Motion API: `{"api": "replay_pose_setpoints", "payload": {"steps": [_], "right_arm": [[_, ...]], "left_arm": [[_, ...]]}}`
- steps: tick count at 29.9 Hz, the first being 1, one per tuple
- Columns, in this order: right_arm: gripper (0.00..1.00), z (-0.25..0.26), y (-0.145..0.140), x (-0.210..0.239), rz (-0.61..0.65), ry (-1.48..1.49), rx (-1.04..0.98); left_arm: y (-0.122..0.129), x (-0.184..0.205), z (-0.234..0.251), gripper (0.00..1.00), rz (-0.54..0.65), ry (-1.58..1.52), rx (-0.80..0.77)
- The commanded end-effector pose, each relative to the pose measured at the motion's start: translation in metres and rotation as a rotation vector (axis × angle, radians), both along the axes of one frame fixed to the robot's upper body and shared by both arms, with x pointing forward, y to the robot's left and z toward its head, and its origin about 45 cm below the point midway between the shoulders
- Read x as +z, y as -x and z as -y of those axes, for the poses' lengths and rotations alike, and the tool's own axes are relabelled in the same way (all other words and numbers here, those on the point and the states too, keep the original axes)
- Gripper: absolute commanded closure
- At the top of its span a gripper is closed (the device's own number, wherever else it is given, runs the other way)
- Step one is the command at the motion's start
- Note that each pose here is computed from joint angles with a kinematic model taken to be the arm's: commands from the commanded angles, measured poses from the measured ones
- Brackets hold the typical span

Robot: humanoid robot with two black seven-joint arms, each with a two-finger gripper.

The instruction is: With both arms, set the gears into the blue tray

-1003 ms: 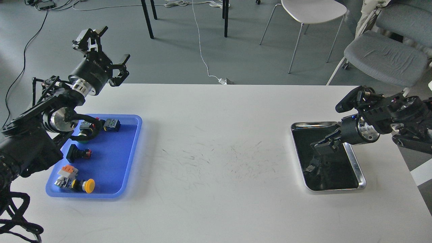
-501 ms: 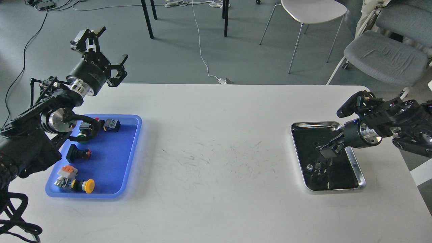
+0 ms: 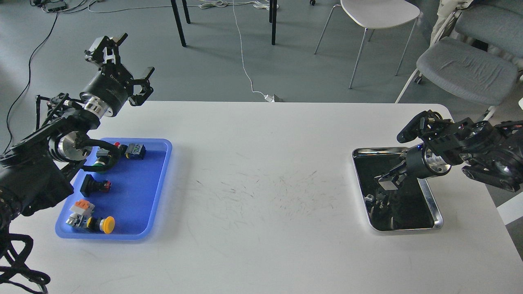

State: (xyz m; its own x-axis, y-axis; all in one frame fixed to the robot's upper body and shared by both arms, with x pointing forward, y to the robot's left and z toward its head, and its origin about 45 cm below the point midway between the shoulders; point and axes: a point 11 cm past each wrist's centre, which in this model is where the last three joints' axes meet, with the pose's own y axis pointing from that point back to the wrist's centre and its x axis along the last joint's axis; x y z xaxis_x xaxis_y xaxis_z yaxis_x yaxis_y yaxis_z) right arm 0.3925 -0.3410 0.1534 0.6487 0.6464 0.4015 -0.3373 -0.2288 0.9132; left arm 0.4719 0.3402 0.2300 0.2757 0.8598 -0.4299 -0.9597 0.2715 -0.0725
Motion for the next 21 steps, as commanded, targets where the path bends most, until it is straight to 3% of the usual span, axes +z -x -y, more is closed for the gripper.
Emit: {"api": "replay_pose_setpoints", "payload": {"steps": [1,9,19,21], "right_arm": [[0.34,0.0003,0.002,-0.0012,-0.015,-0.002,0.005],[0.49,0.0026,-0.0003,-0.0031,-0.01,0.012,0.006],[0.54,0.0022,-0.0035,-0.0065,-0.003,0.023,0.007],[0.59,0.0034,-0.0035,-0.0068,-0.003,0.027,0.007]], "left_arm": [[0.0006,0.0001,-0.0026,0.01,0.001,-0.003,0.004],[0.0013,-0.0013,-0.003,0.01,-0.002,-0.003,0.005],[0.0017,-0.0018,-0.004,0.01,-0.004,-0.004,0.007],[0.0017,-0.0018,-0.004,0.01,-0.004,-0.004,0.007]]}}
